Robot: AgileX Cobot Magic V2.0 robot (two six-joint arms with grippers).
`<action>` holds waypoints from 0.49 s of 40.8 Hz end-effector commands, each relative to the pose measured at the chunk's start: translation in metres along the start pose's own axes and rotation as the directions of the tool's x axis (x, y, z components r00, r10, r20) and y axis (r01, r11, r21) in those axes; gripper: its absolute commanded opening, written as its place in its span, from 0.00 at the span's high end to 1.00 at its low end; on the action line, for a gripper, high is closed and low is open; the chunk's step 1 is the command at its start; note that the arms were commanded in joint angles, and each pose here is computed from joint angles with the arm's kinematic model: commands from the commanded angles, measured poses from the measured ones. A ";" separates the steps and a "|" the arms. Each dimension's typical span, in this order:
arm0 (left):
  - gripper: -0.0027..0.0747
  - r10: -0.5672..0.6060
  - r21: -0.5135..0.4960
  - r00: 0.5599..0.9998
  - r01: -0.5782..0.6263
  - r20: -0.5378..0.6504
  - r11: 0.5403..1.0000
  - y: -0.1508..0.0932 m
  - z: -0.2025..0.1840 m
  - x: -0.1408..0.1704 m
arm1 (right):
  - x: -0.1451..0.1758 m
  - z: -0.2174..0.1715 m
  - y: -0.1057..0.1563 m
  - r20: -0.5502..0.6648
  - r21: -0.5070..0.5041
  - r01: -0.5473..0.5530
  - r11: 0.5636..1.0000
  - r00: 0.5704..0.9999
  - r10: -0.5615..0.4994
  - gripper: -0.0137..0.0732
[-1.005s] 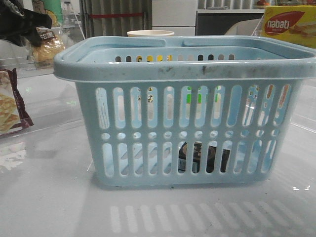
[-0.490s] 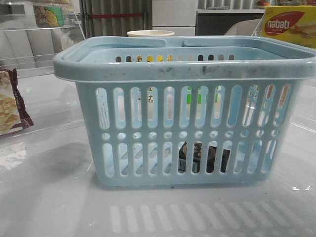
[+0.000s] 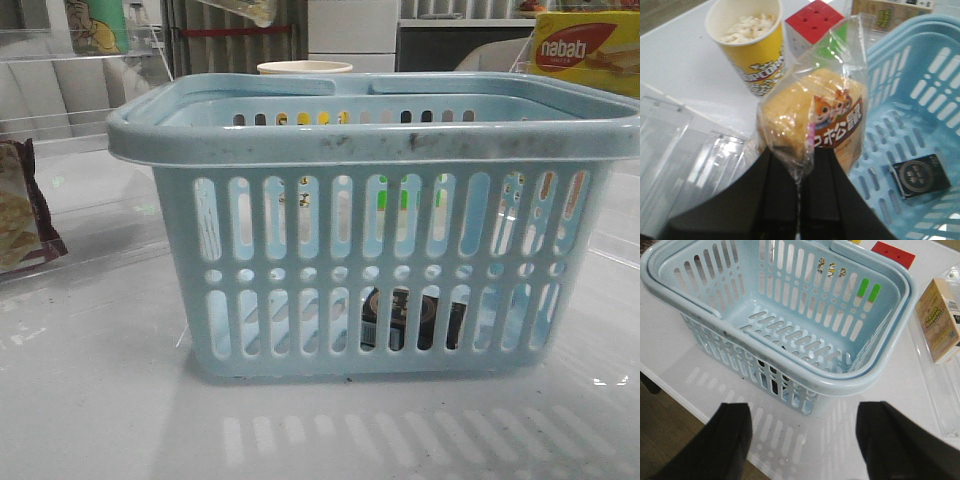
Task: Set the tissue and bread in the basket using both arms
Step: 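Move the bread over the basket with the left gripper and release it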
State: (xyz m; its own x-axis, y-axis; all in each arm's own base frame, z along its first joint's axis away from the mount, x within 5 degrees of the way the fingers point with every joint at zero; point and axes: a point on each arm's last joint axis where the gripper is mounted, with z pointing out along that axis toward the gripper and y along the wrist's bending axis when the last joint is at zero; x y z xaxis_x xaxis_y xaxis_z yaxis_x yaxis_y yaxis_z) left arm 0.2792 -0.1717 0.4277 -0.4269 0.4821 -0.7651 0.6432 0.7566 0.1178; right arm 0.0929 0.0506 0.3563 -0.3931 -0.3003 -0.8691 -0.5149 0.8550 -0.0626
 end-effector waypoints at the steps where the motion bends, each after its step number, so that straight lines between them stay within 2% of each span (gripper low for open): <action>1: 0.85 0.033 0.023 0.991 -0.037 0.133 0.999 -0.017 -0.021 -0.017 | -0.013 -0.005 -0.002 0.095 0.019 0.012 1.000 0.995 -0.014 0.21; 10: 0.85 0.061 0.096 0.995 -0.068 0.080 0.993 -0.041 0.010 -0.017 | -0.013 -0.005 -0.002 0.095 0.019 0.012 1.000 0.995 -0.014 0.21; 20: 0.85 -0.012 0.214 0.999 0.021 -0.046 0.977 -0.057 0.071 -0.005 | -0.013 -0.005 -0.002 0.094 0.018 0.012 1.000 0.995 -0.014 0.21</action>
State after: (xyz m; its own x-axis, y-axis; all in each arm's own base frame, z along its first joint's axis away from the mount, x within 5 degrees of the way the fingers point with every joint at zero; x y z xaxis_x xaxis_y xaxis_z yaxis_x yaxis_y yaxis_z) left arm 0.2909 -0.2403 0.3658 -0.4887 0.5661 -0.6639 0.7516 0.6595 0.0090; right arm 0.0929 0.0506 0.3563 -0.3931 -0.3003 -0.8691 -0.5149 0.8550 -0.0625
